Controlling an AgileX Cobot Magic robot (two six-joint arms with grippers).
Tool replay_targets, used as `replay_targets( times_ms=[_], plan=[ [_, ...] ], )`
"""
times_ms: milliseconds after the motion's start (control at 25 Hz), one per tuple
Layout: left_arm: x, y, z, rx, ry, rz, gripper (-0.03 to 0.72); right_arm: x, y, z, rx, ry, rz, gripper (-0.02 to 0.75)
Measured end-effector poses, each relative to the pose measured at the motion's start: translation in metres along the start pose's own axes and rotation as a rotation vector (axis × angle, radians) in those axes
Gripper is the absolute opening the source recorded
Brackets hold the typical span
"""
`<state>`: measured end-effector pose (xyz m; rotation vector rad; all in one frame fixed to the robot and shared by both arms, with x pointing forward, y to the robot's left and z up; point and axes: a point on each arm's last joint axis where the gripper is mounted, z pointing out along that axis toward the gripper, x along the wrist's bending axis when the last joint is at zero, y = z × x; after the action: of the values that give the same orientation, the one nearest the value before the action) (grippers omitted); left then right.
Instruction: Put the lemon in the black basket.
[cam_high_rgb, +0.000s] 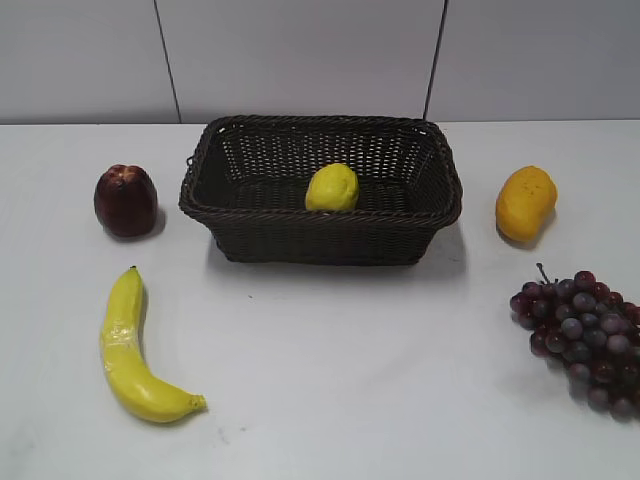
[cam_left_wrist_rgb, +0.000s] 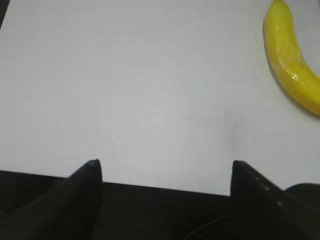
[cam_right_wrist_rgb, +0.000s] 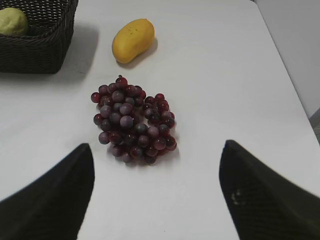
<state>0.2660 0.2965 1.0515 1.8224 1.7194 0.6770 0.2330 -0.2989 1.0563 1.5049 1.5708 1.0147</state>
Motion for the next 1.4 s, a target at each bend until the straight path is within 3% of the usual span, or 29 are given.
replay_targets(
  times_ms=[400, 1400],
  plan=[
    [-0.003, -0.027, -0.023, -0.297, 0.020, 0.015, 0.591, 0.000, 0.000, 0.000, 0.000, 0.000, 0.000, 0.589],
    [-0.002, -0.025, -0.021, -0.326, 0.026, 0.004, 0.591, 0.000, 0.000, 0.000, -0.001, 0.000, 0.000, 0.589]
  ],
)
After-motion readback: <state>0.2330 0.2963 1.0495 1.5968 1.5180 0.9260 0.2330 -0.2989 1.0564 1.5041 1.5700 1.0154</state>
